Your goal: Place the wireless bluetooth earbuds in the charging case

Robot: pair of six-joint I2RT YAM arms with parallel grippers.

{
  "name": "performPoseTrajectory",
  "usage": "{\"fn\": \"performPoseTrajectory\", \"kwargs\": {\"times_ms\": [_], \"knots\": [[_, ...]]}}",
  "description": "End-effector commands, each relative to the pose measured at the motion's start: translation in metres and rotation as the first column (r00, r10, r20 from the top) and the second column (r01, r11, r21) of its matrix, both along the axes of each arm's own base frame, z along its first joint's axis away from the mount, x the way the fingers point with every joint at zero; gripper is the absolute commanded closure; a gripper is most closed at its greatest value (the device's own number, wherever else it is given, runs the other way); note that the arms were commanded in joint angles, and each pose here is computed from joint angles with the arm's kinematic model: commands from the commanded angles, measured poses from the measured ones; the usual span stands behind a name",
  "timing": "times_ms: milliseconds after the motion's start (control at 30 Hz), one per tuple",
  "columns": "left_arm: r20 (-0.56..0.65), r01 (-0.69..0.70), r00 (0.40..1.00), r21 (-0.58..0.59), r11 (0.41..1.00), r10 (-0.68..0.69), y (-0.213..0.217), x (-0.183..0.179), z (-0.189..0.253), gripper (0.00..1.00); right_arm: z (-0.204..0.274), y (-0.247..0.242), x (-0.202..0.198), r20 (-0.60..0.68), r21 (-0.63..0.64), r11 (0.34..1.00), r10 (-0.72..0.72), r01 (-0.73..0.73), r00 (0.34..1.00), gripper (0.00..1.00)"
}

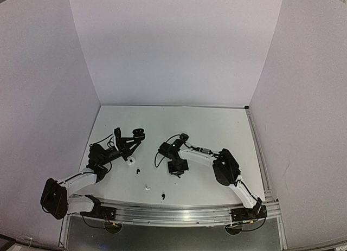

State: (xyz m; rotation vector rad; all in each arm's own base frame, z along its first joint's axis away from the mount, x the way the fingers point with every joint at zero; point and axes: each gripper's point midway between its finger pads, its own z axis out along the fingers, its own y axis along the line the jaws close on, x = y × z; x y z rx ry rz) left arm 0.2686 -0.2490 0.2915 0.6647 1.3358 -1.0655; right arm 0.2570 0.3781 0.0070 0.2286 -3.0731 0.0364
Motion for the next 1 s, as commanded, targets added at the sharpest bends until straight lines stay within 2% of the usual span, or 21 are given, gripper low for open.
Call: {"fn": "performPoseTrajectory", "kwargs": {"times_ms": [0, 200, 333, 500, 600, 733, 867, 967], "knots": [[0.072, -0.004, 0.997, -0.03, 1.0, 0.006, 0.001, -0.001, 0.021, 1.0, 0.061, 0.015, 0.037, 0.165, 0.117, 0.992, -0.06, 0.041, 0.985, 1.0], [0.112, -0.041, 0.993, -0.044, 0.998, 0.045, 0.005, 0.003, 0.033, 1.0, 0.182, 0.04, 0.076, 0.405, 0.368, 0.93, -0.182, 0.023, 0.896, 1.0], [0.169, -0.067, 0.983, -0.048, 0.997, 0.075, 0.006, 0.006, 0.042, 1.0, 0.276, 0.057, 0.087, 0.56, 0.53, 0.844, -0.274, -0.083, 0.782, 1.0], [0.259, -0.085, 0.961, -0.049, 0.995, 0.095, 0.006, 0.009, 0.053, 1.0, 0.357, 0.086, 0.077, 0.697, 0.605, 0.749, -0.333, -0.271, 0.636, 1.0], [0.319, -0.107, 0.941, -0.039, 0.993, 0.114, 0.006, 0.01, 0.057, 1.0, 0.392, 0.109, 0.063, 0.732, 0.636, 0.672, -0.37, -0.38, 0.572, 1.0], [0.355, -0.139, 0.924, -0.038, 0.99, 0.144, 0.009, 0.013, 0.061, 1.0, 0.423, 0.131, 0.047, 0.772, 0.628, 0.601, -0.398, -0.495, 0.496, 1.0], [0.357, -0.152, 0.921, -0.043, 0.987, 0.158, 0.011, 0.011, 0.063, 1.0, 0.438, 0.149, 0.031, 0.78, 0.626, 0.527, -0.416, -0.575, 0.467, 1.0], [0.357, -0.148, 0.921, -0.049, 0.988, 0.156, 0.011, 0.009, 0.064, 1.0, 0.438, 0.159, 0.024, 0.786, 0.618, 0.506, -0.414, -0.602, 0.459, 1.0]]}}
